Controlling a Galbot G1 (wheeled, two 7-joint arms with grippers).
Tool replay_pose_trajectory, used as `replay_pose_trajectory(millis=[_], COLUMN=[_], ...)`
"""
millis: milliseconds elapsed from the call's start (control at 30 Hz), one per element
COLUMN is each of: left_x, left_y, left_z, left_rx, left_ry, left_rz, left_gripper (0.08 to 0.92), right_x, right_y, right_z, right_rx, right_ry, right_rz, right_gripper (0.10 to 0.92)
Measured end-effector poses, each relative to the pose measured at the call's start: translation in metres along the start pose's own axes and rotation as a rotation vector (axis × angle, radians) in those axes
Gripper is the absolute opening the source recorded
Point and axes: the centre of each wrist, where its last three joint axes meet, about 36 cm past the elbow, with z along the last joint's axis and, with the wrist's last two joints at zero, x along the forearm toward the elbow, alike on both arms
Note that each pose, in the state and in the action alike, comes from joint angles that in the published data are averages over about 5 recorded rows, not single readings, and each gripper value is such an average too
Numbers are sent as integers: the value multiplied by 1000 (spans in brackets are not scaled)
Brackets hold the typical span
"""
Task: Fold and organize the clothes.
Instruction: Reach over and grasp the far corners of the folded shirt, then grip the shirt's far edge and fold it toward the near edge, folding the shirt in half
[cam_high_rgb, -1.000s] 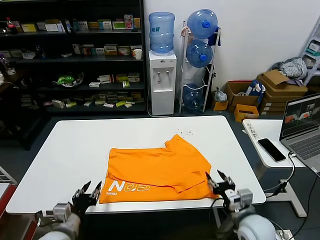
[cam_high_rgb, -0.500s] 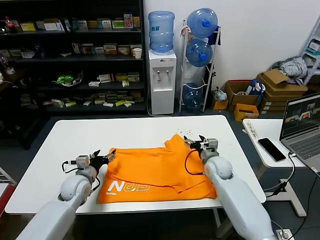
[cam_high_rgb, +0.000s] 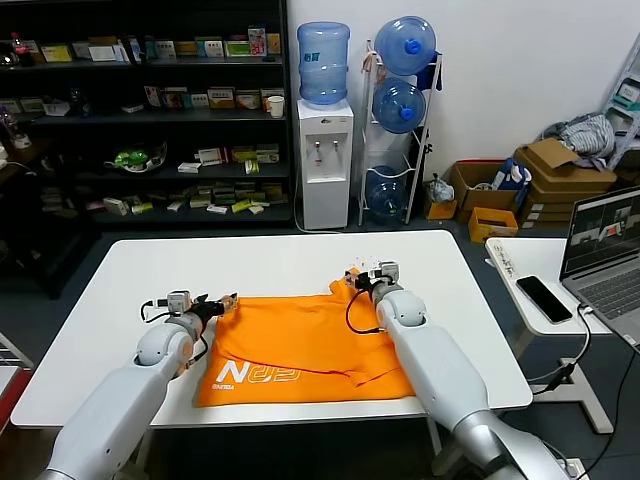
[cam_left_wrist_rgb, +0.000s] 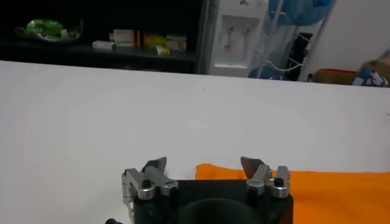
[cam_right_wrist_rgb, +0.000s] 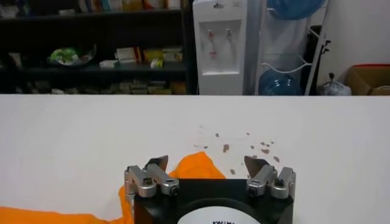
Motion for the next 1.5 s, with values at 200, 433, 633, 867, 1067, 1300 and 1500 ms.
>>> replay_pose_trajectory(millis=[200,433,633,867,1067,1300,1500], left_x=[-7,-13,-15,-14,-6,15,44], left_y=[-3,-4,-8,-8,-4,-4,-7], left_z=[2,5,6,9,12,17,25], left_rx=[-18,-42,-50,-55,-68,-82,-96], left_ry=[21,37,31,-2,-46,-104,-153], left_rz=[-6,-16,-14,-17,-25,-25,-12], left_gripper=[805,630,440,240,104,98,98], right_x=[-9,-12,-13,-12,-7,17,57], right_y=[-1,-1,3,5,3,1,-4], right_z=[6,11,13,17,20,17,21], right_rx=[9,15,17,7,-1,-3,-8], right_ry=[44,78,86,73,36,-35,-86], right_rz=[6,3,-9,-20,-18,-21,-22], right_gripper=[784,584,411,212,125,125,125])
